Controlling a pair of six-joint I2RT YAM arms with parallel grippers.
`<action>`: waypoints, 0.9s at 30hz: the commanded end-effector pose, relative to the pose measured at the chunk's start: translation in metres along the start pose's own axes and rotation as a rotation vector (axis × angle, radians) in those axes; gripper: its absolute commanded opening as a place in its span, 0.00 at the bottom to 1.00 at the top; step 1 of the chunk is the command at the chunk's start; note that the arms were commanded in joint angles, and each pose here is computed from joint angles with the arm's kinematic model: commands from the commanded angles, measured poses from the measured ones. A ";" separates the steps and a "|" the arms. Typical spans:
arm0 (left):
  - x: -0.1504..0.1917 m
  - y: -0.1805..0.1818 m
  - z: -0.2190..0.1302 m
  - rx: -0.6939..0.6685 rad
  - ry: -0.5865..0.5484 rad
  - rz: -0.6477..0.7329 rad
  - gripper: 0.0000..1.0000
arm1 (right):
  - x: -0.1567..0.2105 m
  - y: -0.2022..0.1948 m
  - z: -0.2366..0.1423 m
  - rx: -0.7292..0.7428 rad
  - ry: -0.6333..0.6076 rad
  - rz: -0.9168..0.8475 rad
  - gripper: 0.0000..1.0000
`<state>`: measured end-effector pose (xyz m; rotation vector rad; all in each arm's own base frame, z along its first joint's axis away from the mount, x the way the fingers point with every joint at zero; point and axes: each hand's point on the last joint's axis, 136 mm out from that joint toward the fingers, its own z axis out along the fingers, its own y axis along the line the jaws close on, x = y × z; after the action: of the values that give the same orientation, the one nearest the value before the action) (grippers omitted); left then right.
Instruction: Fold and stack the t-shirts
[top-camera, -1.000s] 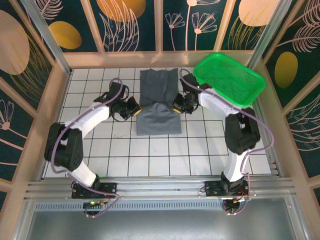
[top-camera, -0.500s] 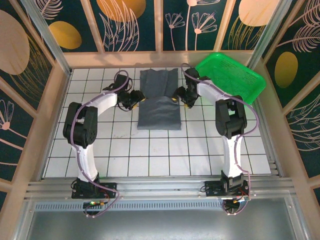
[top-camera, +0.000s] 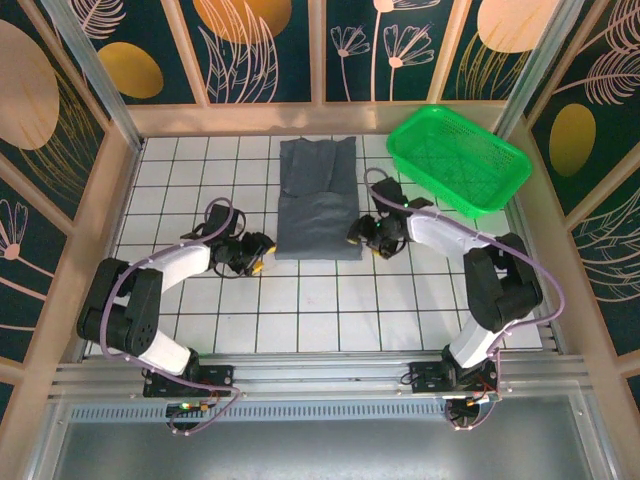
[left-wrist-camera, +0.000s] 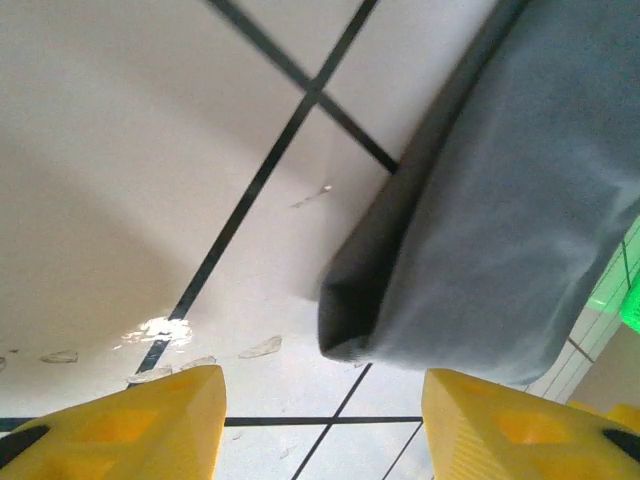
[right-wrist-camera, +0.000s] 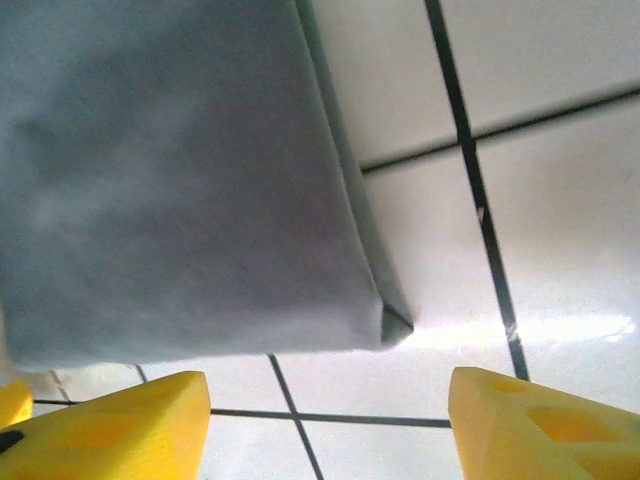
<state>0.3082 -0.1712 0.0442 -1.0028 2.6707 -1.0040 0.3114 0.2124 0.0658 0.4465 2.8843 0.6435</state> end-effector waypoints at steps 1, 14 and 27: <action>-0.001 -0.029 0.006 0.116 0.014 -0.032 0.54 | 0.005 0.007 0.013 -0.053 0.016 0.062 0.62; 0.010 -0.036 0.043 0.084 0.075 -0.006 0.39 | 0.008 -0.007 0.050 0.009 0.085 0.126 0.40; 0.008 -0.037 0.029 0.033 0.047 0.083 0.00 | -0.002 0.001 0.029 0.005 0.005 0.104 0.00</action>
<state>0.3365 -0.2158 0.0310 -0.9273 2.6969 -1.0771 0.3195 0.2257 0.0244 0.6250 2.9224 0.6637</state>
